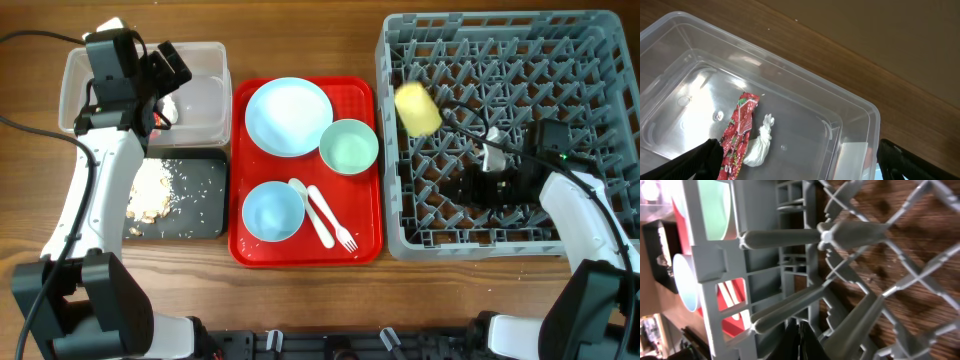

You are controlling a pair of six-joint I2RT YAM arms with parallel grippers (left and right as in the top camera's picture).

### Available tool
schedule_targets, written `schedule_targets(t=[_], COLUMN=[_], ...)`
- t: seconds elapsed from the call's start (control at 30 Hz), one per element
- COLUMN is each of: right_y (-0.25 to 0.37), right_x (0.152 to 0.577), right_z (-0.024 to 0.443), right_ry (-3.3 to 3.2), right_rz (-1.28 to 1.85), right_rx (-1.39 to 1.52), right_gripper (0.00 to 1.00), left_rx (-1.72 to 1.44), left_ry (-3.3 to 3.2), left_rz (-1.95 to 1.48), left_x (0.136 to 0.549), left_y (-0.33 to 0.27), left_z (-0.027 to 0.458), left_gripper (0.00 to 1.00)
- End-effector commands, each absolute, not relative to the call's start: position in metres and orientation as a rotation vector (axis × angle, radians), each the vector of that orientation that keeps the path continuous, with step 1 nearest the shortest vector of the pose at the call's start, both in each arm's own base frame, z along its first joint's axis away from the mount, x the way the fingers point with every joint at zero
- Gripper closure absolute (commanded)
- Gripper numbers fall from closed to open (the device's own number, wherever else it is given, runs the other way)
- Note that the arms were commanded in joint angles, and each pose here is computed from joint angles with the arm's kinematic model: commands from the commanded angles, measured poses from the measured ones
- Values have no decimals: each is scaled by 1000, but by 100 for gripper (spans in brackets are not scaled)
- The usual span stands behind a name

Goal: Sort waste into correct bins and load items into the dishwasher rack
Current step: 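Move the right gripper back to the green bowl and grasp its rim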

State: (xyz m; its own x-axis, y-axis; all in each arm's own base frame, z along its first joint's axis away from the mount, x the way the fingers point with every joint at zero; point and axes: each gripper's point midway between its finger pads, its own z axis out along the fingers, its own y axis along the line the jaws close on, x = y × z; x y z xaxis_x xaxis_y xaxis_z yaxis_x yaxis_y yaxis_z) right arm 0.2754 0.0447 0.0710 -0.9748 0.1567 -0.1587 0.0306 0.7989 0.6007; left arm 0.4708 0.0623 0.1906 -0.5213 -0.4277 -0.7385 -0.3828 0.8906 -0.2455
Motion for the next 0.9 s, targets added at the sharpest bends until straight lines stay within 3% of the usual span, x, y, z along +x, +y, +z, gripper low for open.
schedule_targets(t=[0.0,0.2,0.3,0.4,0.47,0.6,0.63,0.77,0.87], right_y=[36,28,49,84,126,207,228,246,257], right_x=[283,318,329,333,331,319,320,340,355], right_z=[83,173,239,266,280,266,245,193,145], right_ry=[2763,2529,2395,2374,2330,2245,2256,2339,2409], right_rz=[855,778,726,579,460,331,280,174,150], right_rx=[197,224,51,-128,-353,-757,-853,-897,-926], right_gripper=[96,96,96,94,81,47,44,46,54], left_rx=[-592,-592,-592,-592,-591,-592,-592,-592,-592], left_ry=[2161,2161,2161,2161,2161,2161,2161,2161,2161], left_rz=[-67,-67,-67,-67,-67,-67,-67,-67,-67], left_x=[471,471,471,471,471,471,471,471,471], left_y=[64,64,64,64,64,64,64,64,64], left_z=[195,195,194,195,195,195,195,195,195], left_gripper=[0,0,0,0,0,0,0,0,0])
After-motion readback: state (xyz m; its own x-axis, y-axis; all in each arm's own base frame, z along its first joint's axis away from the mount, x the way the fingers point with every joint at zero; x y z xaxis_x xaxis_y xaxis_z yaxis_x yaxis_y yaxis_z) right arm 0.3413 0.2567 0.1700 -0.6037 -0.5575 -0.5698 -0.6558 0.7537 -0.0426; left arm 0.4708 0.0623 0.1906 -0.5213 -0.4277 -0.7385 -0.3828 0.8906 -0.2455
